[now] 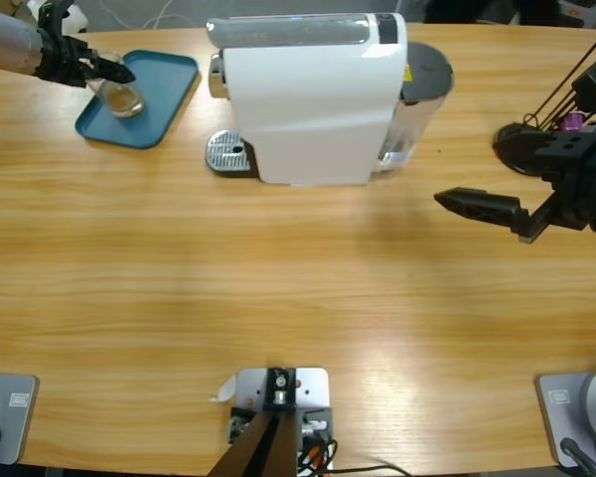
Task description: Pour coffee
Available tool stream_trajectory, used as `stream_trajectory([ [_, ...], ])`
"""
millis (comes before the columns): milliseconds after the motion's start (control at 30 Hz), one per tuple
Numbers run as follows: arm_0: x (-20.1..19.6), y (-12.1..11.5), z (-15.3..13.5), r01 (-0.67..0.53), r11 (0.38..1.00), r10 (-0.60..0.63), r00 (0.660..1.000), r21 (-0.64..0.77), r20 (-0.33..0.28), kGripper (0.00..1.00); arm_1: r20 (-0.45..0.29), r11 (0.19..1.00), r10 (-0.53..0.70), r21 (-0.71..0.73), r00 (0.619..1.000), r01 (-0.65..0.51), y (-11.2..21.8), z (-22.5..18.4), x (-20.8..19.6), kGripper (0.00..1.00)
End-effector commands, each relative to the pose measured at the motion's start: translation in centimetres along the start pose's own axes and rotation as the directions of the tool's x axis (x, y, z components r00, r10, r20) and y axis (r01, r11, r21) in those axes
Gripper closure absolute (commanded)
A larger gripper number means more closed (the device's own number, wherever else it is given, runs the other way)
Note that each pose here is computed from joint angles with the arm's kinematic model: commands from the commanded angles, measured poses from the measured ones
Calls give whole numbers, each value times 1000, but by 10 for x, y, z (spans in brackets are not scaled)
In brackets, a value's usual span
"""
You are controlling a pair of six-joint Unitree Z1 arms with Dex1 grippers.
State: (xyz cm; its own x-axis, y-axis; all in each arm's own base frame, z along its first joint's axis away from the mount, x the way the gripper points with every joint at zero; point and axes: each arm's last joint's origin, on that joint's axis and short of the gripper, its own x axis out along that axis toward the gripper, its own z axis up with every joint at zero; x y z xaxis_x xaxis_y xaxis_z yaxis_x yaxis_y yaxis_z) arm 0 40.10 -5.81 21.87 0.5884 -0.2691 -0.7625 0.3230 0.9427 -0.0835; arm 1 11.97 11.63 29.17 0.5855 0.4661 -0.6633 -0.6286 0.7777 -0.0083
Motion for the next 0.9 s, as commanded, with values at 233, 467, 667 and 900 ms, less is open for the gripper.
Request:
stream_trajectory([
  [233,-7,-9,-14,2,1000,-3,998,-22,-60,9,-19,1000,-2,4,1000,2,0,-10,-2,0],
  [467,-83,-25,-9,-10,1000,10,999,1,37,9,21,1000,-2,8,1000,2,-2,-12,-15,0],
  [667,-157,-85,-42,118,987,-107,989,105,-104,9,48,1000,-8,11,999,8,-2,-12,-18,0],
  [900,-198,-147,-104,333,888,-271,936,317,-223,0,63,1000,-16,13,998,15,-4,-17,-23,0],
])
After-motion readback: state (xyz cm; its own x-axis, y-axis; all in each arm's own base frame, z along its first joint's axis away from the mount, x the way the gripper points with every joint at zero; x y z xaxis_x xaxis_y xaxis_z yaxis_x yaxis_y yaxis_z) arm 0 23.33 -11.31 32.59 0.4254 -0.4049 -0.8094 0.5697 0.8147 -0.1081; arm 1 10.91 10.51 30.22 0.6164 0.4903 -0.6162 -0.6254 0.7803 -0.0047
